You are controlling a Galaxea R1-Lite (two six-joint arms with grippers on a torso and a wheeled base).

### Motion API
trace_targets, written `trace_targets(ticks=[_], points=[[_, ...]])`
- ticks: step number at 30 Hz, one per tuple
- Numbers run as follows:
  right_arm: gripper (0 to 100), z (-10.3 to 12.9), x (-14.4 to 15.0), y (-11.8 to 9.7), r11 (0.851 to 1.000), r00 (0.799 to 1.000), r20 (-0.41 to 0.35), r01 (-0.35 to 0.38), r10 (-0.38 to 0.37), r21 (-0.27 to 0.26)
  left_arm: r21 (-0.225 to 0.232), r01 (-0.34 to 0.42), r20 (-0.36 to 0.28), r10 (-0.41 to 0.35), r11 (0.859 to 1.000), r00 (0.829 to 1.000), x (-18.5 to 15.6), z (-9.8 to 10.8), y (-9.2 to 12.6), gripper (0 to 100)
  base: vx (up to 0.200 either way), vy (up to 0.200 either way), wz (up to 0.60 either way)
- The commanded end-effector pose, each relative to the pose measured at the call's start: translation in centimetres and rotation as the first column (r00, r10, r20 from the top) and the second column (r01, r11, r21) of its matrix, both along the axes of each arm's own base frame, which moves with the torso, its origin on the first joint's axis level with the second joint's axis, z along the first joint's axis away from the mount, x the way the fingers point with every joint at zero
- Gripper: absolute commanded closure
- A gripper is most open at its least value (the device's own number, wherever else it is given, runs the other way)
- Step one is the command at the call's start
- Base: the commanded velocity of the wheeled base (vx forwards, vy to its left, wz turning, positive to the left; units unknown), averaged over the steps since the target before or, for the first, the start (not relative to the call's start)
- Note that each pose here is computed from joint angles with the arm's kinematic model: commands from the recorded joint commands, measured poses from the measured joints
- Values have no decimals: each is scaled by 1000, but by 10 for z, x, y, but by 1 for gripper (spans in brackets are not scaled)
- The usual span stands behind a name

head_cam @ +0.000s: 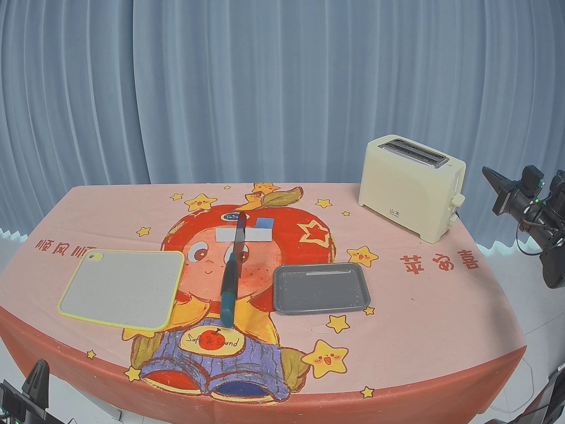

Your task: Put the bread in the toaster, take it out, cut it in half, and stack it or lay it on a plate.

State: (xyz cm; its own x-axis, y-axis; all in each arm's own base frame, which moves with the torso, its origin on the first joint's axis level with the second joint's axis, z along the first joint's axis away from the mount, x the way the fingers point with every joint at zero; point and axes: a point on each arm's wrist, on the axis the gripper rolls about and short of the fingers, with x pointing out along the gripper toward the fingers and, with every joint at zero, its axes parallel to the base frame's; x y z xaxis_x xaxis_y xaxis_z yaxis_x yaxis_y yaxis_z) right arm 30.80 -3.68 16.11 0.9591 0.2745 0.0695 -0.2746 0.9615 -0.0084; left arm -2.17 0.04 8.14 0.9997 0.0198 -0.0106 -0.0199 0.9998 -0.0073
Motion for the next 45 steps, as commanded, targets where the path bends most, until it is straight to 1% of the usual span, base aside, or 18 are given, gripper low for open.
trace_targets(ticks=[1, 7, 14, 34, 38, 45], points=[[100, 3, -1, 0, 1000, 1000, 9, 0, 0, -2, 1, 0, -19, 0, 1000, 1000, 1, -5, 0, 100, 0, 0, 0], [100, 3, -2, 3, 1000, 1000, 10, -7, 7, -9, 1, 0, -19, 0, 1000, 1000, 1, -5, 0, 100, 0, 0, 0], [100, 7, -5, -1, 1000, 1000, 22, 1, -1, -11, 0, 0, -19, 0, 1000, 1000, 1, -5, 0, 100, 0, 0, 0], [100, 1, -7, 3, 1000, 1000, -1, -10, 10, -10, 1, 0, -19, 0, 1000, 1000, 1, -5, 0, 100, 0, 0, 0], [100, 0, -8, 3, 1000, 1000, 1, -9, 9, -22, 0, 0, -19, 0, 1000, 1000, 1, -5, 0, 100, 0, 0, 0], [100, -1, -8, 3, 1000, 1000, -4, -11, 11, -23, 0, 0, -19, 0, 1000, 1000, 1, -5, 0, 100, 0, 0, 0]])
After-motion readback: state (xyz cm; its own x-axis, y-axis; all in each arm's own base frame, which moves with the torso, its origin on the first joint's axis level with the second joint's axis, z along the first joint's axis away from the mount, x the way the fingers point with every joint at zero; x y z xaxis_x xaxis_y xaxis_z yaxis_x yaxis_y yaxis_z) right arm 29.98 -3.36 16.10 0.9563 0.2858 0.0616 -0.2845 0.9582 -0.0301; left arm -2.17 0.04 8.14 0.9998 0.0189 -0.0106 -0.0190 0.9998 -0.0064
